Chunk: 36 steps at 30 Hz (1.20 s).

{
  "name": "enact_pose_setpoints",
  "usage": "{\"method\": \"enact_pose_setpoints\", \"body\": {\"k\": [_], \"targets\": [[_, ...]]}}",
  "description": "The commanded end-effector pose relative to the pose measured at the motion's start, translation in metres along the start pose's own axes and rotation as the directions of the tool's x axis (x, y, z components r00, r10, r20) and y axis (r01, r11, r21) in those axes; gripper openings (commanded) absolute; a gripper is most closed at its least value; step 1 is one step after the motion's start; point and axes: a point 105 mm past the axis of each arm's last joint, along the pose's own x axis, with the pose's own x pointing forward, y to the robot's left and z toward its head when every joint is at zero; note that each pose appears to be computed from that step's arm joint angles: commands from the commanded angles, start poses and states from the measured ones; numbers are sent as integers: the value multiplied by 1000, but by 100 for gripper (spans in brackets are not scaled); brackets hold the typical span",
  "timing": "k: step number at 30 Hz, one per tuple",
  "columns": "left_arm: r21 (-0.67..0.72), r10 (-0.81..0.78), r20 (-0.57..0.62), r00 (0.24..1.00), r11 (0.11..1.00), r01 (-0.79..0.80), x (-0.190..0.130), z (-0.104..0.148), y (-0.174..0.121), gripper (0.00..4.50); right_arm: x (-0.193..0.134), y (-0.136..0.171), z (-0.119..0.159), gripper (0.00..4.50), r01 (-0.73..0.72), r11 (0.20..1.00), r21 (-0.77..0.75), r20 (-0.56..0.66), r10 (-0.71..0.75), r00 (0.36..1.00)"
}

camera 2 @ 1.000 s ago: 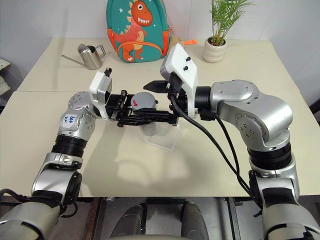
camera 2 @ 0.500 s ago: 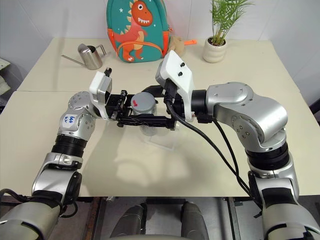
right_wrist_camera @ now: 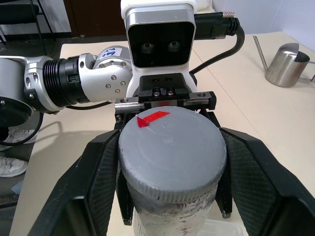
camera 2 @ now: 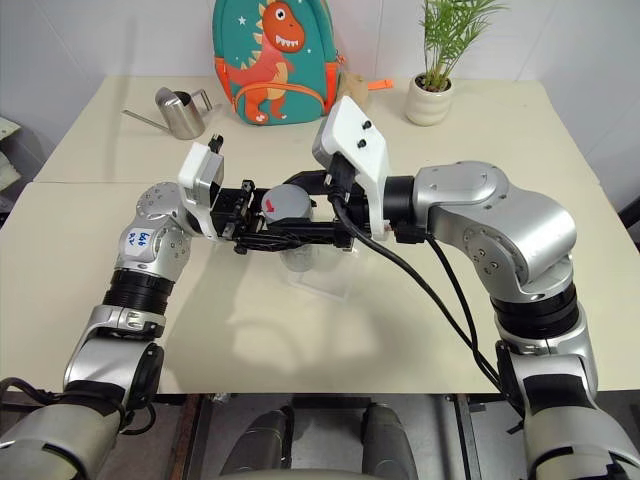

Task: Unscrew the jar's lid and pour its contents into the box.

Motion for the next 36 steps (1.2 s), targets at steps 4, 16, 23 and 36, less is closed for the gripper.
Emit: {"method": "enact_pose_setpoints", "body": {"k": [4,16,23,36], "targets": [[56,-82,4,997,995,81,0,11,-6,242,-3,3,21,318,-8,998,-62,67,12,998],[56,-81,4,997,995,81,0,11,-6,242,-1,3,23,318,2,998,-64,89,4,996],[55,-79,4,997,995,79,-1,11,-6,242,-2,2,25,318,13,997,-73,102,-5,995],[56,-77,3,997,995,77,-1,12,-5,242,-4,1,23,318,13,997,-71,83,-7,997]]}}
